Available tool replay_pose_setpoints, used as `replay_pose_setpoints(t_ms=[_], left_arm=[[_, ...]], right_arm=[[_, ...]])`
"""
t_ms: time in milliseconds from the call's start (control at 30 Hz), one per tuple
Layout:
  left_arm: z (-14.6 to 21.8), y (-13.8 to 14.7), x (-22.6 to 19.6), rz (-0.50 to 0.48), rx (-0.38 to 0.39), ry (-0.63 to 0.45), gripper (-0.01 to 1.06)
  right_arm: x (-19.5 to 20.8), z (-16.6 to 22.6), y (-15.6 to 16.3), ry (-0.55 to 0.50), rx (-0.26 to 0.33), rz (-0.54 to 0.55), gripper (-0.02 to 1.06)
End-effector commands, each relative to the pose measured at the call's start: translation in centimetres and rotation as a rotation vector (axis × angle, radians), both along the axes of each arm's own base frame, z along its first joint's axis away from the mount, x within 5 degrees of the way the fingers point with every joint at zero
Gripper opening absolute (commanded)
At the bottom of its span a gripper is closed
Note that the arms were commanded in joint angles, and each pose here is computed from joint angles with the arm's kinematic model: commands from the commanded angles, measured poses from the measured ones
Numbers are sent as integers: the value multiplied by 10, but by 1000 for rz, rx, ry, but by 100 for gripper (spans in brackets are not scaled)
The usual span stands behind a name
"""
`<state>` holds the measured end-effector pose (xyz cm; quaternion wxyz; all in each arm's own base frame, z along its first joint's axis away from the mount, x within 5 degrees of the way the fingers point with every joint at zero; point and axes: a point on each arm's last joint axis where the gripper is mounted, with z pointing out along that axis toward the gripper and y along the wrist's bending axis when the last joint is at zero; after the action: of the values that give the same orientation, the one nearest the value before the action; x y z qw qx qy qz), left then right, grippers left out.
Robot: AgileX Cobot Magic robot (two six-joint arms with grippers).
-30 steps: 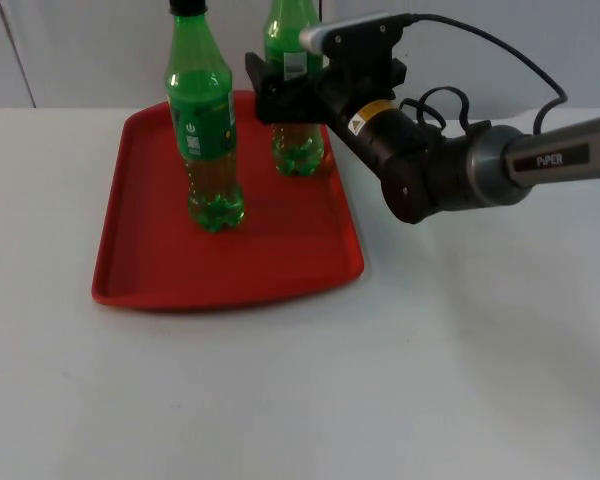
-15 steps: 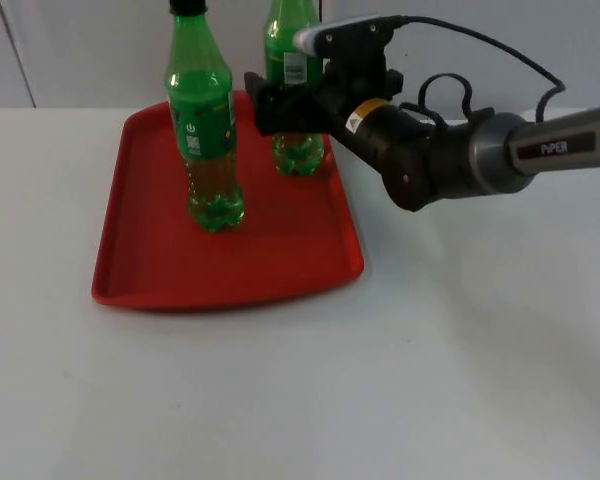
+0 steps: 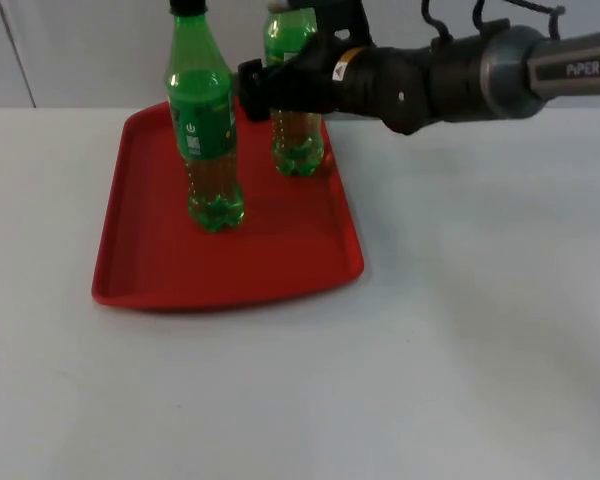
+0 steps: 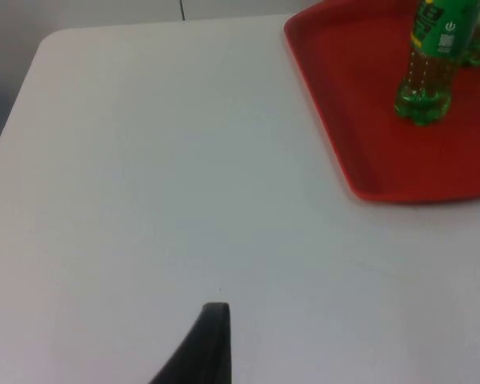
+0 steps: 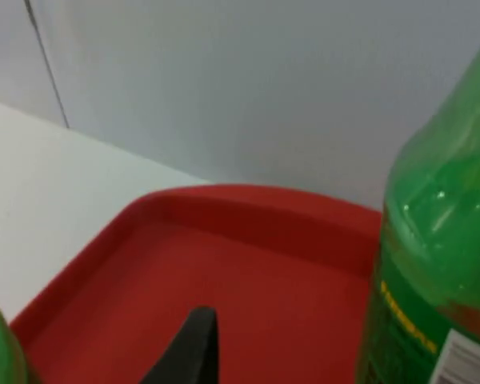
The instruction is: Place the bottle upright on the tray.
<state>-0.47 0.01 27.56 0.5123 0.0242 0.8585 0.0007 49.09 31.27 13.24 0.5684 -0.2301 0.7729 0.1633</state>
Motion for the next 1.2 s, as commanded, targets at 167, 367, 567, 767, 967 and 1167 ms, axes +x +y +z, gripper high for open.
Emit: replay_pose_setpoints(t_ms=[167, 367, 567, 767, 967, 1167], left_arm=[[-1, -1, 0, 1, -6, -1, 105], [-1, 0, 0, 2, -4, -1, 105], [-1, 0, 0, 2, -4, -1, 105], [-1, 0, 0, 2, -4, -1, 105], [-1, 0, 0, 2, -4, -1, 105], [-1, 0, 0, 2, -4, -1, 105]], right_arm=[[-10, 35, -4, 122, -78, -2, 105], [-19, 46, -11, 242, -161, -5, 105], [-30, 61, -19, 352, -243, -6, 105], [-41, 86, -26, 404, -285, -10, 105], [-51, 102, -34, 445, -329, -15, 105], [-71, 114, -46, 426, -313, -14, 105]])
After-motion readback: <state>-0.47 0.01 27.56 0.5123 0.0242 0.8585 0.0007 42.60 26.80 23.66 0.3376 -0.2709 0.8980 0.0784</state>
